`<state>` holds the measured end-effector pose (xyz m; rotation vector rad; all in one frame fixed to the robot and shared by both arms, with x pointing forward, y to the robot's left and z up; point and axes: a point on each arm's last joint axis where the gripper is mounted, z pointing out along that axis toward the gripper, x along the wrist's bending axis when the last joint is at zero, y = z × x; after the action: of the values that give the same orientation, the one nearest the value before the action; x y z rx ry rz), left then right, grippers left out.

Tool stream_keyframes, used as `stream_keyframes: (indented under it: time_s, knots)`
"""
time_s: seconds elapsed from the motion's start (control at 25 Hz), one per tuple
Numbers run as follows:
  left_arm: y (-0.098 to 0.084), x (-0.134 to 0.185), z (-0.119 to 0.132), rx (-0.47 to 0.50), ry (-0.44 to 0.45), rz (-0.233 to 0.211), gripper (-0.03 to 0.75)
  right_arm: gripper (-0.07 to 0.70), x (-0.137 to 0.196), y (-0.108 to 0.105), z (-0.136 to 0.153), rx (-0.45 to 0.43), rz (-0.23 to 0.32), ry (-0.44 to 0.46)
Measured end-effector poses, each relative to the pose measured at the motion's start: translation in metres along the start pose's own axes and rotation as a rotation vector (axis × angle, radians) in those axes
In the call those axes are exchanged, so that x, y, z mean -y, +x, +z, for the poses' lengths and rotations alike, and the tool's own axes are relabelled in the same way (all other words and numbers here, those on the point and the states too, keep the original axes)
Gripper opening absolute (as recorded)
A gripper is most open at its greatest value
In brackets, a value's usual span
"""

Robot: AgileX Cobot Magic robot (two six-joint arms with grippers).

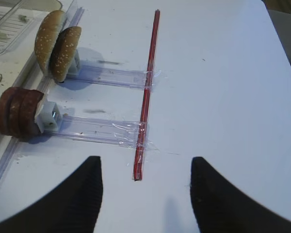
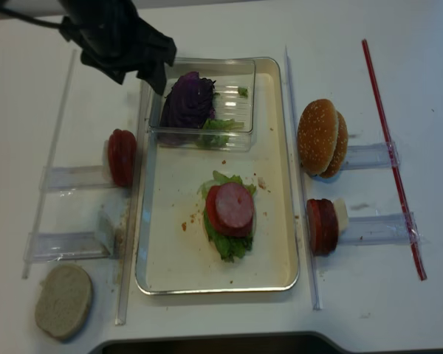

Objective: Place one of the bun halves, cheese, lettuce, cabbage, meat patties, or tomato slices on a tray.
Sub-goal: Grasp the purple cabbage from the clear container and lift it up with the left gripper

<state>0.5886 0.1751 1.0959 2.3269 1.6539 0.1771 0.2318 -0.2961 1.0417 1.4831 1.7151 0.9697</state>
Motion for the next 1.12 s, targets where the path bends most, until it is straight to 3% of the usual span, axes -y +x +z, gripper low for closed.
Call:
stream_keyframes:
  time_s: [0.32, 0.8, 1.12]
  knots:
    - [-0.011, -0.020, 0.050, 0.012, 0.084, 0.025, 0.484, 0.428, 0.000, 0.000, 0.000, 0.000, 0.000, 0.000]
    - [-0.019, -0.058, 0.091, 0.022, 0.063, 0.043, 0.484, 0.428, 0.000, 0.000, 0.000, 0.000, -0.002, 0.000]
    - [-0.022, -0.064, 0.118, 0.047, 0.093, 0.032, 0.484, 0.428, 0.000, 0.000, 0.000, 0.000, -0.002, 0.000]
